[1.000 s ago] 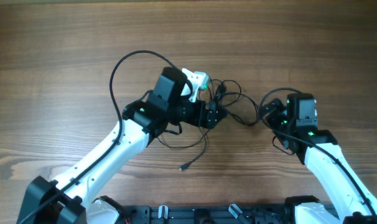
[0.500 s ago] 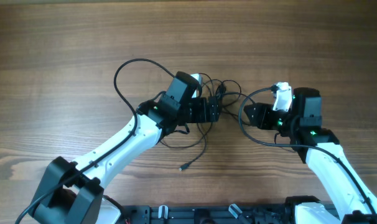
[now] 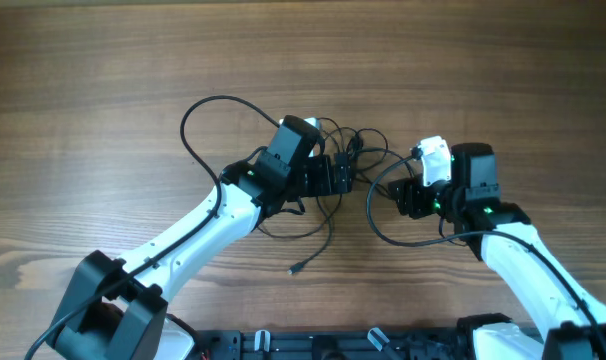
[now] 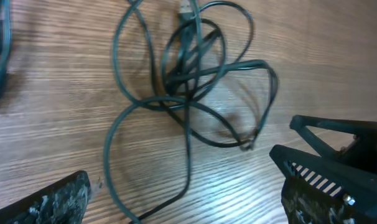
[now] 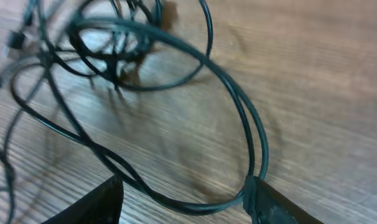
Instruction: Untangle cables
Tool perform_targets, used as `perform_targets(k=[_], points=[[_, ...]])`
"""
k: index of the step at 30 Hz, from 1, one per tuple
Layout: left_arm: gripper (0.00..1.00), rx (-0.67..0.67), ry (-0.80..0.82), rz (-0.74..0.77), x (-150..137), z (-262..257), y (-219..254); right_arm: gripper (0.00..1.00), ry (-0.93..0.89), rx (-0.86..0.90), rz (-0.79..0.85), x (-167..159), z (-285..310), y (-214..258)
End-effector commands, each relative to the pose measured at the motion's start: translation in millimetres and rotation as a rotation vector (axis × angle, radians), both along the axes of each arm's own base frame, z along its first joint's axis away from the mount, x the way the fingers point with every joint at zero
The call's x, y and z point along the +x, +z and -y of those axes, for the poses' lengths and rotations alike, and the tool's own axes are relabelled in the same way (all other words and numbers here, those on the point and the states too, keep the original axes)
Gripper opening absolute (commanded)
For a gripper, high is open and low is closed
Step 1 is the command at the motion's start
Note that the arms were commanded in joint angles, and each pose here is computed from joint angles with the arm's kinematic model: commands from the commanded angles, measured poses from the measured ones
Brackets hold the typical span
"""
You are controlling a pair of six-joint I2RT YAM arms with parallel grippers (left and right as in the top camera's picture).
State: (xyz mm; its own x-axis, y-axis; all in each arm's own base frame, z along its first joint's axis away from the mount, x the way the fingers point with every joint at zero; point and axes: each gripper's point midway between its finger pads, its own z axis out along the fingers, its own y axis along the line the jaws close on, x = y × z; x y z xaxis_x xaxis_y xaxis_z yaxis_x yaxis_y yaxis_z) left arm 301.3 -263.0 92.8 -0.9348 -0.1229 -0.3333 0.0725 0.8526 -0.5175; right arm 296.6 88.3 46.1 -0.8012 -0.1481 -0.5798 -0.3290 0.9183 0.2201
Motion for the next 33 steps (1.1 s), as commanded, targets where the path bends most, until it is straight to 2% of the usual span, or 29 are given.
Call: perform_targets(k=[1, 5, 11, 14, 18, 33], points=[[1.0, 0.089, 0.138, -0.014, 12, -32, -12, 0.65, 0.015, -0.042, -0.056, -3, 2, -21], [1.0, 0.106, 0.289, -0.099, 20, -69, -21, 0.66, 0.04, -0.056, -0.097, -8, 2, -36], [1.0, 0.132, 0.372, -0.146, 25, -102, -27, 0.66, 0.068, -0.058, -0.085, -8, -7, -35], [1.0, 0.137, 0.383, -0.155, 25, -106, -28, 0.62, 0.047, -0.094, -0.057, -1, -5, -34], [1.0, 0.138, 0.383, -0.156, 25, -106, -28, 0.64, -0.019, -0.168, -0.01, 11, 9, -32], [1.0, 0.136, 0.384, -0.151, 26, -106, -27, 0.64, -0.003, -0.078, 0.103, 33, -10, -12]])
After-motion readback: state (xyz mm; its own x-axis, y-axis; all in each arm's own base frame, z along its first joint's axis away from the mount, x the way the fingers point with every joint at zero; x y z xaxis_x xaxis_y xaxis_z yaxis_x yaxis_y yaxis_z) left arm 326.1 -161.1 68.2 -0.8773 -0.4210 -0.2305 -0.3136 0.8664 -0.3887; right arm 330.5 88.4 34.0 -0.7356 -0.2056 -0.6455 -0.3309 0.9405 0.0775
